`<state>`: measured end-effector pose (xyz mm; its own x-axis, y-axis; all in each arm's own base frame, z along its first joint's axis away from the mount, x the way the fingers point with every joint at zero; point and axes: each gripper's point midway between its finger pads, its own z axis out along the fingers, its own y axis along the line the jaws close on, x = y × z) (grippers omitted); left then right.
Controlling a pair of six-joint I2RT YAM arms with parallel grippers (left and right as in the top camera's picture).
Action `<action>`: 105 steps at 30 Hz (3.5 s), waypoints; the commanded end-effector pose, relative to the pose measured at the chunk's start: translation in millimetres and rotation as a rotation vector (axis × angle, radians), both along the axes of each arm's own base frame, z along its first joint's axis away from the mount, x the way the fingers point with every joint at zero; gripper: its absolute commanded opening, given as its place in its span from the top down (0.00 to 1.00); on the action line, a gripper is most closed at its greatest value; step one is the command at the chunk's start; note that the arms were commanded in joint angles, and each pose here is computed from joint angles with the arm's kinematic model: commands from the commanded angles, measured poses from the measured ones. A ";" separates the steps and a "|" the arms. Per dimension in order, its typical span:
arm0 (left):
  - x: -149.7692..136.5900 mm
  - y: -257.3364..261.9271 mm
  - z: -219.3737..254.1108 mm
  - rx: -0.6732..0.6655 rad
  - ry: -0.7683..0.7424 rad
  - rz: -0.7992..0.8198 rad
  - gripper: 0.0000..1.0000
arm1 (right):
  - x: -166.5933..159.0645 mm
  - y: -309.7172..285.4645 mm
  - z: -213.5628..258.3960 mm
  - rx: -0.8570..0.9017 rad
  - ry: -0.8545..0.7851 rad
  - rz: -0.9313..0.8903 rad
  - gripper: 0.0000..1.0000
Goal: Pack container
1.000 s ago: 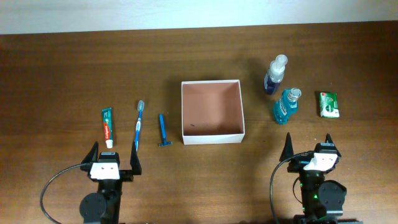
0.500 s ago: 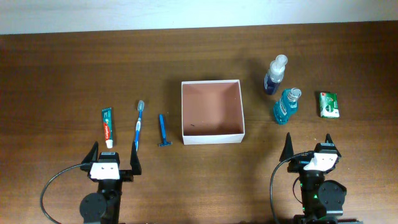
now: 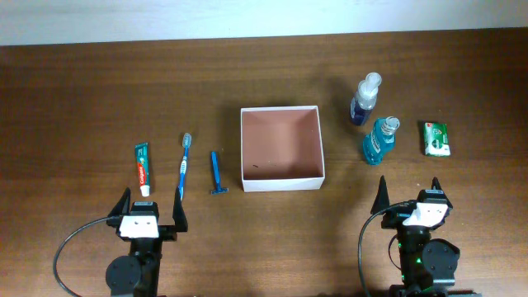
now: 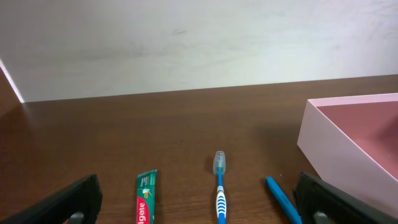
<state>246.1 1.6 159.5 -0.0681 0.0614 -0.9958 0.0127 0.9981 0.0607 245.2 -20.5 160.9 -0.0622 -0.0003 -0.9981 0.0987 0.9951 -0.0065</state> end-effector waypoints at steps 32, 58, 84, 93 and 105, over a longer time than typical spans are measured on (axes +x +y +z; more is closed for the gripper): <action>-0.2 -5.5 -1.3 0.017 0.003 -0.032 0.01 | -0.1 -1.6 -4.2 0.003 0.012 -0.012 0.02; -63.4 -97.5 150.5 -0.039 -0.234 -0.600 0.01 | -0.1 -1.5 -4.2 0.003 0.012 -0.012 0.02; 29.3 -71.8 130.9 -0.235 0.686 -0.380 0.00 | -0.1 -1.6 -4.2 0.003 0.012 -0.012 0.01; 51.1 -71.9 10.2 -0.177 1.217 -0.262 0.01 | -0.1 -1.6 -4.2 0.003 0.012 -0.012 0.02; 83.6 -45.3 -47.1 -0.104 1.311 -0.068 0.00 | -0.1 -1.6 -4.2 0.003 0.012 -0.012 0.02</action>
